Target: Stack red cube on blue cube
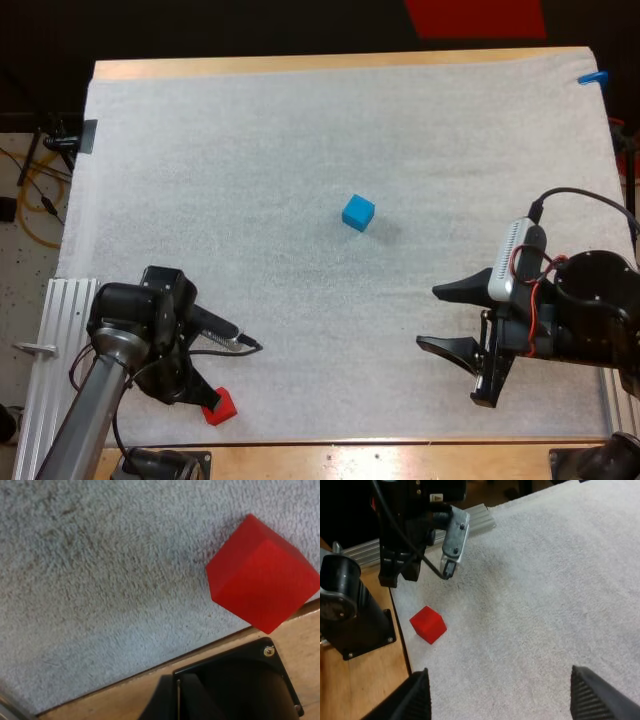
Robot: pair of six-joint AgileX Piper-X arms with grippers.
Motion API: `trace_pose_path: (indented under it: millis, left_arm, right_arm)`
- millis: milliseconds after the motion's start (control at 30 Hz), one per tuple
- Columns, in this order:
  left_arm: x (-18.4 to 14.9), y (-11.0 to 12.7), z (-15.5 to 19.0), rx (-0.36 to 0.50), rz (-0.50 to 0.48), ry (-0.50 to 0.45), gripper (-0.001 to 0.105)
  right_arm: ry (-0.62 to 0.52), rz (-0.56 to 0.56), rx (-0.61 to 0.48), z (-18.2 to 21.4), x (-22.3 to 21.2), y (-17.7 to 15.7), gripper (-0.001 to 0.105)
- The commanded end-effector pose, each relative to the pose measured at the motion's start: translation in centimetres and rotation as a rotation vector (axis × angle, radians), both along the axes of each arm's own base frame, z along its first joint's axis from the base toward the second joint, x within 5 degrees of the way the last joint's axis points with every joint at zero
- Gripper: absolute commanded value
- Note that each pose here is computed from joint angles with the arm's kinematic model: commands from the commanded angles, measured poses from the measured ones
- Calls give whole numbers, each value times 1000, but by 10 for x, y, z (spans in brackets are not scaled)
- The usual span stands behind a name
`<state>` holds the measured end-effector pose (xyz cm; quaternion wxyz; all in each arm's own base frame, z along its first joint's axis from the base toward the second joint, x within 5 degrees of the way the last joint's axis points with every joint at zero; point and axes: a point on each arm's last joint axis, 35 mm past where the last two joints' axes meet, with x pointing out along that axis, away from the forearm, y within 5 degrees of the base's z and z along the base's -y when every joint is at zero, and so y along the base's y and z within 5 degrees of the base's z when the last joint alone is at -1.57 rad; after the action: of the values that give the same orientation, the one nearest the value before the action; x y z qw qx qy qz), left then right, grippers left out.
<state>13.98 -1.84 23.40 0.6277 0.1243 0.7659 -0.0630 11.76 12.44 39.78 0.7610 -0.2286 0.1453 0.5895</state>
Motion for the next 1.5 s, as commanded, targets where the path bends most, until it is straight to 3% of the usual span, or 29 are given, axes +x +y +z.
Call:
trace_pose_path:
  millis: [0, 300, 533, 767, 1000, 1167, 1267, 1467]
  left_arm:
    - [-5, 1, -2, 10, -35, 35, 0]
    - [-24, -1, -32, 8, -206, 190, 0]
    - [-14, -15, -56, 91, -338, 262, 0]
    - [-3, -19, -70, 89, -338, 263, 0]
    - [0, -23, -73, -11, -331, 239, 0]
    - [3, -25, -75, -35, -327, 212, 0]
    - [4, -28, -76, -103, -299, 198, 0]
    - [8, -30, -75, -122, -292, 171, 0]
  right_arm:
    - [-7, 5, 12, 2, 0, 1, 58]
    - [-23, 5, 26, 4, 1, 1, 58]
    - [-22, 5, 26, 4, 1, 1, 58]
    - [-22, 5, 26, 4, 1, 1, 58]
    - [-22, 5, 26, 4, 1, 1, 58]
    - [-22, 5, 26, 4, 1, 1, 58]
    - [-22, 5, 26, 4, 1, 1, 58]
    - [-22, 5, 26, 4, 1, 1, 58]
